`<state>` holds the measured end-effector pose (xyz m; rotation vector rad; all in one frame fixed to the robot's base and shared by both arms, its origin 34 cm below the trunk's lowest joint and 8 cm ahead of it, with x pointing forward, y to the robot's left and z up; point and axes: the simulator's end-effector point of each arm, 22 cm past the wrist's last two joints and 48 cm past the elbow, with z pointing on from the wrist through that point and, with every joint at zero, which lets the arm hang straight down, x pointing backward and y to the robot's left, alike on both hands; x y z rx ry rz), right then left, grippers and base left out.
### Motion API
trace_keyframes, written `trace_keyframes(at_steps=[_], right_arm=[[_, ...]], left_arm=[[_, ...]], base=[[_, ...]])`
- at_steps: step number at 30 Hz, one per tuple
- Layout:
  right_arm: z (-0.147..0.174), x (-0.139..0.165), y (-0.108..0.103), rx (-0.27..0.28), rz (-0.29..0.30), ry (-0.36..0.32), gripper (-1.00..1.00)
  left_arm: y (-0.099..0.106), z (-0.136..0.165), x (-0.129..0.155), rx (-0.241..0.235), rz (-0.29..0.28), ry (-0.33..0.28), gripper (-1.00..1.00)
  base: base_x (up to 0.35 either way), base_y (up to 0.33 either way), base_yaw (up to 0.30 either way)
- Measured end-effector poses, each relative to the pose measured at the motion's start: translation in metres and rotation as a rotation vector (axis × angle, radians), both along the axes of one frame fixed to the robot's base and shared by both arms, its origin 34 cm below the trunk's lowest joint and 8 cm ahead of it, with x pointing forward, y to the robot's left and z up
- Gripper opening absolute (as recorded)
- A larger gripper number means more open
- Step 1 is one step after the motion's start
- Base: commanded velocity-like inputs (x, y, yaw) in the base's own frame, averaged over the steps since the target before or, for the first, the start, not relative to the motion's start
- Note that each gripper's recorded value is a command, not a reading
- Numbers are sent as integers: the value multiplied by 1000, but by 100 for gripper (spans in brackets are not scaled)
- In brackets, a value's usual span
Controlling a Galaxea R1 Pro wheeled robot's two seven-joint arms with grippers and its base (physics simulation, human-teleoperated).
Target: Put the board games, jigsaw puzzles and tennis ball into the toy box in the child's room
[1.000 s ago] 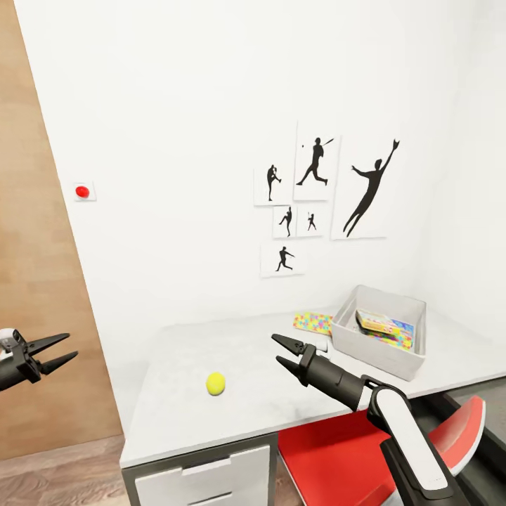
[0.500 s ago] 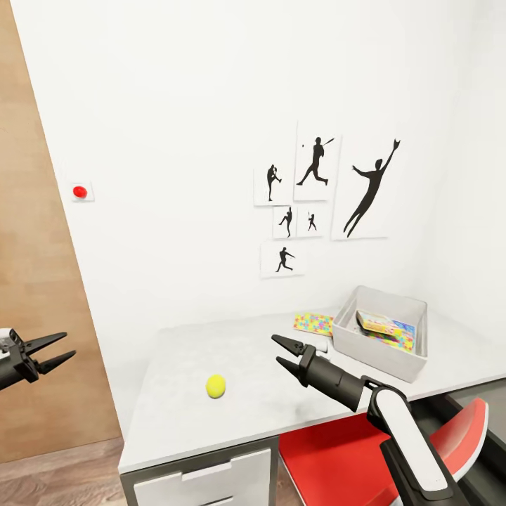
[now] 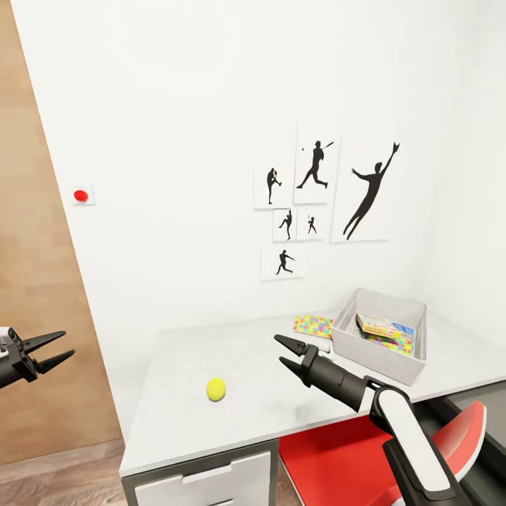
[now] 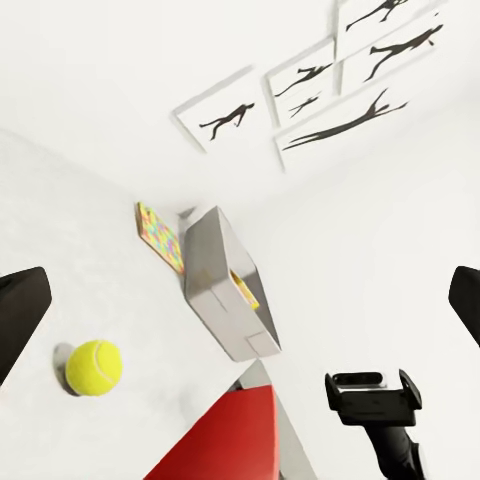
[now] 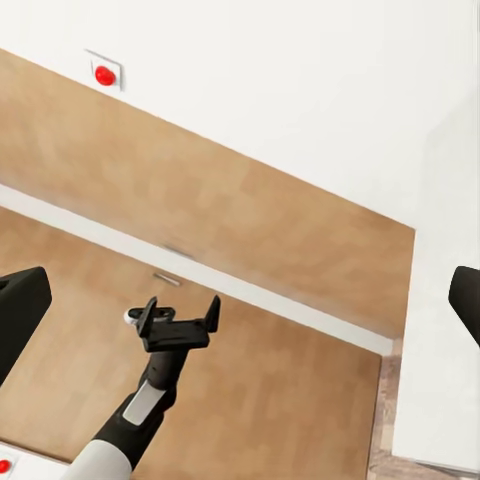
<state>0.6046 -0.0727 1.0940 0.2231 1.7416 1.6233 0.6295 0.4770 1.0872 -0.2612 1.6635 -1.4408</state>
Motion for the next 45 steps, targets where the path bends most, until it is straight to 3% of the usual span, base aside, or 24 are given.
trace_keyframes(at_steps=[13, 24, 30, 45], right_arm=[[11, -2, 0, 1, 9, 1, 100], [25, -4, 0, 0, 8, 2, 100], [32, -5, 0, 1, 8, 2, 100], [46, -9, -1, 2, 4, 10, 100]], left_arm=[[26, 32, -10, -4, 16, 65, 100], [26, 46, -12, -4, 12, 76, 100], [18, 42, -13, 23, -12, 111, 100], [17, 59, -16, 26, -15, 116, 100]], base=[[0, 0, 0], [0, 0, 0], [0, 0, 0], [0, 0, 0]])
